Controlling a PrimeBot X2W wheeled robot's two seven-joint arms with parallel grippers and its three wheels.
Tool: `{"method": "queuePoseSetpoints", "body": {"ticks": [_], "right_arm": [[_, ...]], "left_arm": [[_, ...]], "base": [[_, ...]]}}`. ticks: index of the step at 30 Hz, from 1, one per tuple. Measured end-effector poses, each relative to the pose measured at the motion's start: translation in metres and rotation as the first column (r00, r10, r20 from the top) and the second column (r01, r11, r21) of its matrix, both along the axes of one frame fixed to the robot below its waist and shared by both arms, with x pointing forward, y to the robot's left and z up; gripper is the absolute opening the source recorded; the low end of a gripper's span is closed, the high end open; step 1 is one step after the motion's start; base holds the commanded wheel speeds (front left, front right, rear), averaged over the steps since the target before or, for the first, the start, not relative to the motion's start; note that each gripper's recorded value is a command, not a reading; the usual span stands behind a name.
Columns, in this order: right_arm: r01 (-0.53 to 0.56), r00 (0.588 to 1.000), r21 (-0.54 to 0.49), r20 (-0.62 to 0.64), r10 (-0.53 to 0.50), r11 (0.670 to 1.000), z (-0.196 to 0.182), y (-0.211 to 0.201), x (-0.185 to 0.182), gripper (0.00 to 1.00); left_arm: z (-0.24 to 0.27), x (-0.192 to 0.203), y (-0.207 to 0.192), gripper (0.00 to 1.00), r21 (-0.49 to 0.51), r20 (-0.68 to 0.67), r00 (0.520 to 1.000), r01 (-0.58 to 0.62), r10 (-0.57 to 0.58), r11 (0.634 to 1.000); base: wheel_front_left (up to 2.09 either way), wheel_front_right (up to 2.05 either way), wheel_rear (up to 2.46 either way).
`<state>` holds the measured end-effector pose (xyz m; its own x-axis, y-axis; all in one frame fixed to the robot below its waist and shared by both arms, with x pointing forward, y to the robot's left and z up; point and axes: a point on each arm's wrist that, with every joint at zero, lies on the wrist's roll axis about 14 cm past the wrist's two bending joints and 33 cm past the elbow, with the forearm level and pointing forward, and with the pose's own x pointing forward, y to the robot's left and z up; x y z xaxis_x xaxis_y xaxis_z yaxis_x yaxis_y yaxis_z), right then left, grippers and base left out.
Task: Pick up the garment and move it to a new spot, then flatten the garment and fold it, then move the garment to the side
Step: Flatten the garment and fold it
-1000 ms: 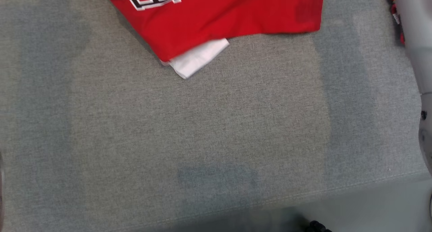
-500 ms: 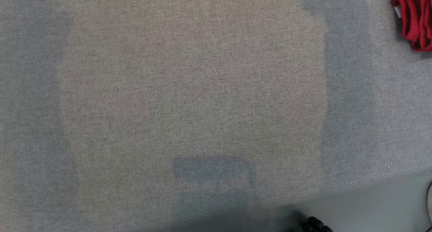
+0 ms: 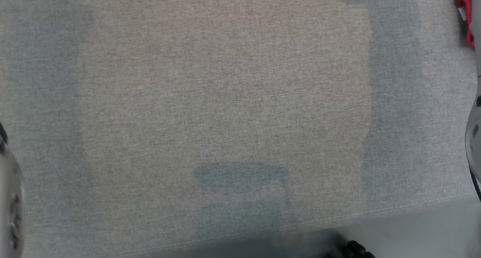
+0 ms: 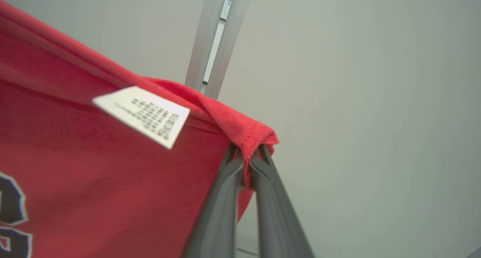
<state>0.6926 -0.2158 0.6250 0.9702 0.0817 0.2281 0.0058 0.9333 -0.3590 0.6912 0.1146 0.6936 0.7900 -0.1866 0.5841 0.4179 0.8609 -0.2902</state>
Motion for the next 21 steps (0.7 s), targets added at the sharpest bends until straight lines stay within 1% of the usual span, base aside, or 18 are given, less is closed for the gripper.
{"method": "queuePoseSetpoints", "body": {"ticks": [4, 8, 13, 14, 16, 18, 21], "right_arm": [[-0.003, 0.997, 0.004, -0.073, 0.003, 1.0, -0.034, -0.001, -0.004, 0.0], [-0.019, 0.988, 0.0, -0.15, 0.019, 1.0, -0.06, 0.003, -0.017, 0.0], [-0.014, 0.954, 0.037, -0.298, 0.024, 0.999, -0.093, 0.009, -0.039, 0.0], [-0.009, 0.945, 0.05, -0.327, 0.024, 0.999, -0.098, 0.01, -0.044, 0.0], [0.0, 0.921, 0.062, -0.389, 0.024, 0.998, -0.11, 0.011, -0.057, 0.0], [0.017, 0.88, 0.069, -0.474, 0.017, 0.997, -0.128, 0.01, -0.074, 0.0], [0.024, 0.826, 0.08, -0.564, 0.025, 0.997, -0.146, 0.012, -0.101, 0.0]], "left_arm": [[-0.043, -0.016, 0.007, 0.0, -0.007, -0.078, 0.997, 0.009, -0.009, 1.0], [-0.073, -0.043, 0.021, 0.0, -0.047, -0.146, 0.989, -0.011, 0.004, 0.999], [-0.105, -0.085, 0.041, 0.0, -0.057, -0.246, 0.967, -0.08, 0.064, 0.995], [-0.112, -0.095, 0.043, 0.0, -0.054, -0.268, 0.961, -0.086, 0.068, 0.995], [-0.126, -0.115, 0.049, 0.0, -0.083, -0.321, 0.944, -0.113, 0.081, 0.99], [-0.138, -0.138, 0.054, 0.0, -0.104, -0.37, 0.924, -0.139, 0.092, 0.985], [-0.151, -0.171, 0.059, 0.0, -0.141, -0.428, 0.898, -0.177, 0.102, 0.974]], "base": [[0.0, 0.0, 0.0], [0.0, 0.0, 0.0], [0.0, 0.0, 0.0], [0.0, 0.0, 0.0], [0.0, 0.0, 0.0], [0.0, 0.0, 0.0], [0.0, 0.0, 0.0]]}}
